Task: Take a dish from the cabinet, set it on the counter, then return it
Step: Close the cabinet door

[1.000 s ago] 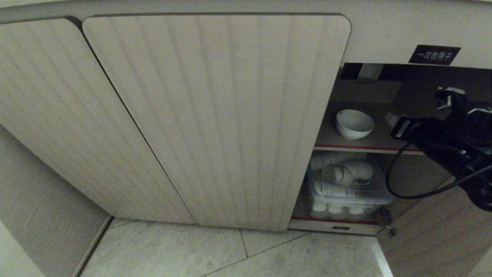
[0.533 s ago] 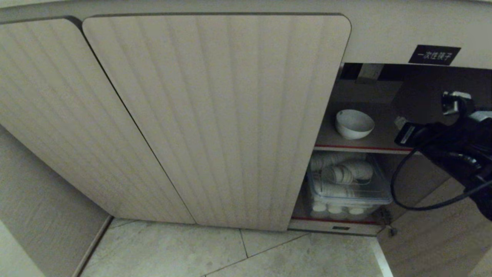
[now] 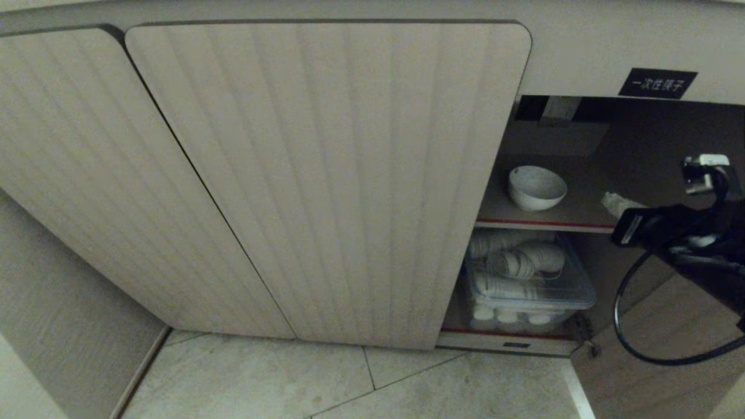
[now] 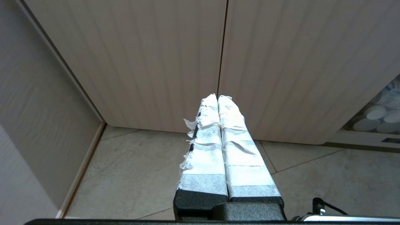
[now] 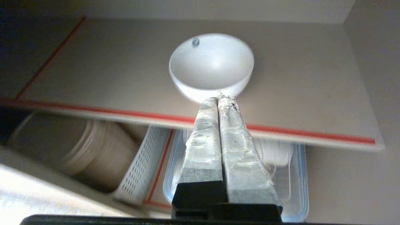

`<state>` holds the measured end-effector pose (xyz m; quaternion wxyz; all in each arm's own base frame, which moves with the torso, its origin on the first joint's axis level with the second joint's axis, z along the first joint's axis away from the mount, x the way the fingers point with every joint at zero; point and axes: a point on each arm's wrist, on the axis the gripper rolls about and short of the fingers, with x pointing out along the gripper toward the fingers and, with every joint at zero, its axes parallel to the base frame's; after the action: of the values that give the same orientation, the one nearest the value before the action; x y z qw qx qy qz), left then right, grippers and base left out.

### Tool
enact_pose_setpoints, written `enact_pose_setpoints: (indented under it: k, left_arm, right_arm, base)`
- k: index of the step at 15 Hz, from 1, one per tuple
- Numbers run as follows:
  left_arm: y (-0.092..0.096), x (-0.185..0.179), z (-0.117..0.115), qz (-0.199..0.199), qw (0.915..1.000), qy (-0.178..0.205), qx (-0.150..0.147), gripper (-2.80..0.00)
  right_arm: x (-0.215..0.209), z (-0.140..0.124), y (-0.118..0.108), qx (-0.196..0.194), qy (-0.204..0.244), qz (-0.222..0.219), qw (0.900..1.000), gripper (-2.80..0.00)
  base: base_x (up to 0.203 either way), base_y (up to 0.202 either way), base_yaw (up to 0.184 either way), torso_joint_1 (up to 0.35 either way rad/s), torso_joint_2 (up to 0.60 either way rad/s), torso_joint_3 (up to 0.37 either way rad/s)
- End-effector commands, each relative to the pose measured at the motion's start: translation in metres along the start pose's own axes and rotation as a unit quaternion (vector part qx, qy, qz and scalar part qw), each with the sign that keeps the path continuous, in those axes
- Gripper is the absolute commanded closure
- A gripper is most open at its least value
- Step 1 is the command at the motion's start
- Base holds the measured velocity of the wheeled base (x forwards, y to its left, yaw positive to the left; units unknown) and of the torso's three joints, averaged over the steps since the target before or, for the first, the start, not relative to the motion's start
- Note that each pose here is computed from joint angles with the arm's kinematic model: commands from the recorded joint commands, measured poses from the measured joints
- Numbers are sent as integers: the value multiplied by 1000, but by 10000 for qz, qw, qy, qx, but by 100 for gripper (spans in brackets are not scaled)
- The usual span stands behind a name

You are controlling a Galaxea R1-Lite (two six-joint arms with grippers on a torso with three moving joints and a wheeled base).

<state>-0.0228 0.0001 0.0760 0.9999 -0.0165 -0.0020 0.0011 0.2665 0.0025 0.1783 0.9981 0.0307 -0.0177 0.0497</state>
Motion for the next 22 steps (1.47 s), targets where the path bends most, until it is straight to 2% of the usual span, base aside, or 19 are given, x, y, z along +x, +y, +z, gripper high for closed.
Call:
enact_pose_setpoints:
  k: [1,7,12,14,15,16,18,22]
  left_arm:
    - [0,0,0,3,10000,-11,-4,0]
    - [0,0,0,3,10000,-9,-4,0]
    - [0,0,0,3,10000,-11,-4,0]
    - [0,0,0,4,10000,-4,-4,0]
    - [0,0,0,3,10000,-11,-4,0]
    - [0,0,0,4,10000,-3,-4,0]
    - [0,0,0,9,10000,-6,-4,0]
    - [0,0,0,3,10000,-6,-4,0]
  right_arm:
    - [-16,2,2,8,34,9,10000,0]
    - [-59,-8,6,25,332,27,9994,0]
    - [-106,-28,11,14,704,73,9975,0]
    - [-126,-43,13,-179,940,111,9953,0]
    - [-136,-48,15,-438,1027,189,9936,0]
    - [-138,-47,15,-548,992,207,9933,0]
    - [-143,-46,16,-584,987,216,9932,0]
    - [-177,-51,17,-856,1358,233,9868,0]
  base:
    - [0,0,0,0,0,0]
    - [0,0,0,0,0,0]
    - [0,0,0,0,0,0]
    - [0,0,0,0,0,0]
    - [0,0,0,0,0,0]
    - [0,0,0,0,0,0]
    - [0,0,0,0,0,0]
    - [0,0,0,0,0,0]
